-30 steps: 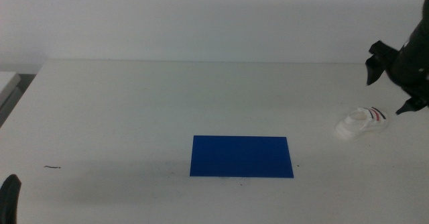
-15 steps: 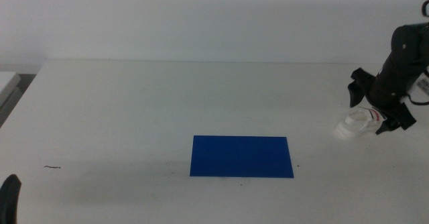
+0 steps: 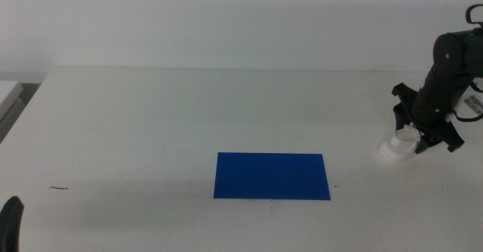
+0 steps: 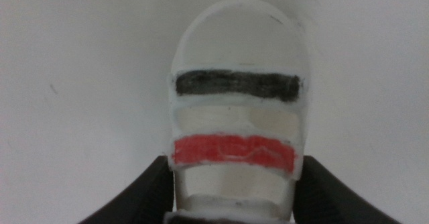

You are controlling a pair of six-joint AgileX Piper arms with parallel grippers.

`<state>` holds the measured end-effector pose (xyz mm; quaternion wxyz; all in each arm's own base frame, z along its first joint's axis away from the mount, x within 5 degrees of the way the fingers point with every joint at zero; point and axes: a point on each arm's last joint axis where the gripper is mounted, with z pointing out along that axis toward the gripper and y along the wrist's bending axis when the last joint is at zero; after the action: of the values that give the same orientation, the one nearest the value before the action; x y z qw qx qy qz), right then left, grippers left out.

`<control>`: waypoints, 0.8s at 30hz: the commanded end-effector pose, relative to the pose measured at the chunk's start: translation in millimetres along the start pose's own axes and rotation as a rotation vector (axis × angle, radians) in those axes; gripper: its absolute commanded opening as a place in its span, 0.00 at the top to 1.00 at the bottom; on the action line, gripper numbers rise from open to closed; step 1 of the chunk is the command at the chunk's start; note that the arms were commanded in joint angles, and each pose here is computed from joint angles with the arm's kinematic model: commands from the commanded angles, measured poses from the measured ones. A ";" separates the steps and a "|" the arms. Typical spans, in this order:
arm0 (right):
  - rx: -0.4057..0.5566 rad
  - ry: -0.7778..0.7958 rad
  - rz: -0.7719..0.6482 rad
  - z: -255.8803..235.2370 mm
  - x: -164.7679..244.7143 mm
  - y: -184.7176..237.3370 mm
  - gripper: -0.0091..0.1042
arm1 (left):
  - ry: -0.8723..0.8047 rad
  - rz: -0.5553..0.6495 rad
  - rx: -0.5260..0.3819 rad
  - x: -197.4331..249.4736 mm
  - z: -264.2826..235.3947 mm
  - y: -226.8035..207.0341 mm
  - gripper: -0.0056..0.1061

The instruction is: Use one arm to grab the shoe from the table and place it on the mat.

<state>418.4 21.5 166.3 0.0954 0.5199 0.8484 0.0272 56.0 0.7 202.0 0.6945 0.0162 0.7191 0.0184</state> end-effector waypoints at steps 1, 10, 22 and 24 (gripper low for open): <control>0.018 -0.007 -0.008 -20.3 10.4 0.2 0.93 | -0.006 -0.007 0.002 -0.7 0.4 -0.1 0.11; -0.118 0.062 -0.050 -70.7 99.6 27.0 0.78 | -0.006 -0.007 0.002 -0.7 0.4 -0.1 0.11; -0.134 0.069 -0.144 -79.6 210.7 38.0 0.77 | -0.006 -0.007 0.002 -0.7 0.4 -0.1 0.11; -0.125 0.071 -0.173 -76.8 218.2 37.3 0.77 | -0.006 -0.007 0.002 -0.7 0.4 -0.1 0.11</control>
<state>342.1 233.7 216.7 0.0918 0.4455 0.8851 0.0990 56.0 0.7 202.0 0.6945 0.0162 0.7191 0.0184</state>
